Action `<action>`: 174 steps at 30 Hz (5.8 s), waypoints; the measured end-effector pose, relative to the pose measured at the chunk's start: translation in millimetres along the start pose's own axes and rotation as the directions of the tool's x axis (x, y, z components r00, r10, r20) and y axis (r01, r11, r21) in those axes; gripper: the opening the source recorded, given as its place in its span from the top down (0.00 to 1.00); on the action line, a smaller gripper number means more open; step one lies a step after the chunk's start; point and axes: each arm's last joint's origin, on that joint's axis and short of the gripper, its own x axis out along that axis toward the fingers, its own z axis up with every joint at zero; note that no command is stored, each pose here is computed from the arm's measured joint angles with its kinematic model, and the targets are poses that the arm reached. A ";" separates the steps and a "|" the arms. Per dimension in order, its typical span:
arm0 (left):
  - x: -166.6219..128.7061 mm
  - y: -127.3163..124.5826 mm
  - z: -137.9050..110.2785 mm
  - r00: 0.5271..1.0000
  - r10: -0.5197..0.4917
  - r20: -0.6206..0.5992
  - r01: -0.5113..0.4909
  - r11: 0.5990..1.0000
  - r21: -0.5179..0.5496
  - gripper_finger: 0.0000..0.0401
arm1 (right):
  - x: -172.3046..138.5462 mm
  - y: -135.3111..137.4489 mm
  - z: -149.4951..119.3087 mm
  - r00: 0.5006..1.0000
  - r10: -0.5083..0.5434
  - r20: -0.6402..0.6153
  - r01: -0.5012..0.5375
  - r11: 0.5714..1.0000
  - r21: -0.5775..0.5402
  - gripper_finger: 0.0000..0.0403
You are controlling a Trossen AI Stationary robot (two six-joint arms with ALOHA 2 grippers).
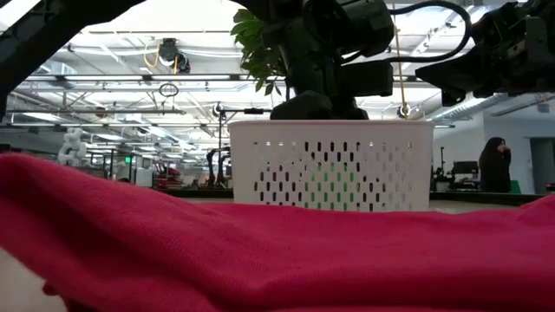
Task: Pick and placing Produce into tupperware
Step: Put the violet eggplant into the white bin, then return to Home Position
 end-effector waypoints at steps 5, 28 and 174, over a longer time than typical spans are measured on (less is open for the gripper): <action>0.0 0.0 -0.1 1.000 0.000 -0.001 0.000 1.000 0.000 0.53 | 0.0 0.0 0.0 1.000 0.000 0.000 0.000 1.000 0.000 1.00; -107.5 -5.2 18.6 0.995 0.093 -0.034 -0.091 0.995 0.043 0.81 | -0.1 0.0 0.2 1.000 0.000 0.002 0.000 1.000 -0.009 1.00; -147.5 -195.0 -292.0 0.405 0.369 0.837 -0.193 0.929 -0.316 1.00 | -3.1 3.0 7.6 0.992 0.100 0.079 -0.112 0.981 0.156 1.00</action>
